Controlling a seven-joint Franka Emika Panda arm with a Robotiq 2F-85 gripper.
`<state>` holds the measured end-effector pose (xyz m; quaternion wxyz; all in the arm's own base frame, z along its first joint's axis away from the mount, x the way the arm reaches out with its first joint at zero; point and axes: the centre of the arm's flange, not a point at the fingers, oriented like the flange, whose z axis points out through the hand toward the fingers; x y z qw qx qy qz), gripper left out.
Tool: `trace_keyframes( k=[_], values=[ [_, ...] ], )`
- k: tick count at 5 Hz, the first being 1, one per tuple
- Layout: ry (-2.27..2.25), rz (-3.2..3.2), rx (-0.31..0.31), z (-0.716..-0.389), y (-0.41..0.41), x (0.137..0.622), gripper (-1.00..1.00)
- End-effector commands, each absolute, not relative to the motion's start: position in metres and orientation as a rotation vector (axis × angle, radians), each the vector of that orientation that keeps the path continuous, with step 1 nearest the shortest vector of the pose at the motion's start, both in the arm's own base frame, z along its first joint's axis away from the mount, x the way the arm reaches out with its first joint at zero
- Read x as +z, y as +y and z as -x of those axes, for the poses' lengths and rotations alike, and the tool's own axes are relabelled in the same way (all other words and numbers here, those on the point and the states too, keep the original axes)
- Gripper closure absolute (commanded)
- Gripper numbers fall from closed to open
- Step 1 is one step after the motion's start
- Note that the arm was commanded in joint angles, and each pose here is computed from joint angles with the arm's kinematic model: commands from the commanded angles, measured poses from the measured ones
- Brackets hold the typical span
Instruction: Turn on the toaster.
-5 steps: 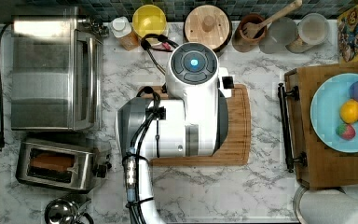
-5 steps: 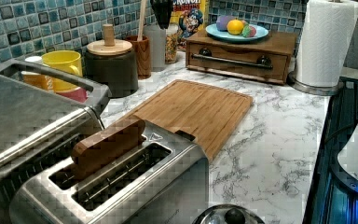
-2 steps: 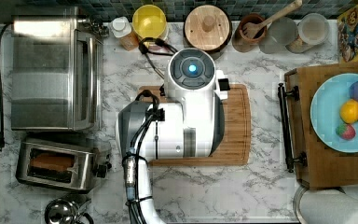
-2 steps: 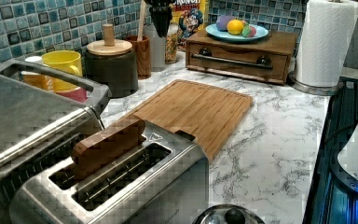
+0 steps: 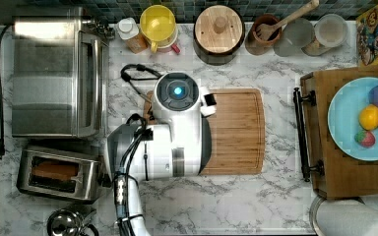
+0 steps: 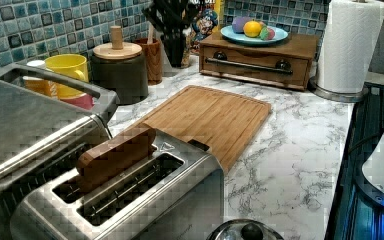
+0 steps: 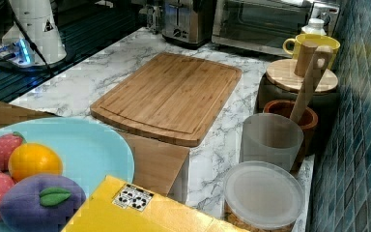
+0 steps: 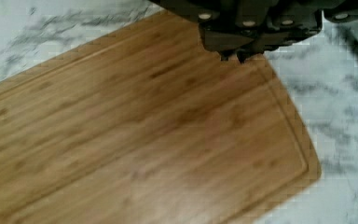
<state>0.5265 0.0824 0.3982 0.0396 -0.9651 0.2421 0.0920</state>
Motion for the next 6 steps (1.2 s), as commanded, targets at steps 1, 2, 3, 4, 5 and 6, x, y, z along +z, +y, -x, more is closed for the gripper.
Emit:
trace_keyframes(
  k=[1,2,3,4,5,6],
  values=[
    [0.419,2.998,0.271,-0.457,0.168,0.403,1.00],
    [0.334,2.991,0.175,-0.426,0.188,0.405,1.00],
    [0.253,2.990,0.208,-0.408,0.206,0.406,1.00],
    [0.247,2.996,0.156,-0.385,0.219,0.407,1.00],
    [0.209,2.981,0.187,-0.374,0.227,0.401,1.00],
    [0.189,2.974,0.222,-0.365,0.243,0.398,1.00]
  ],
)
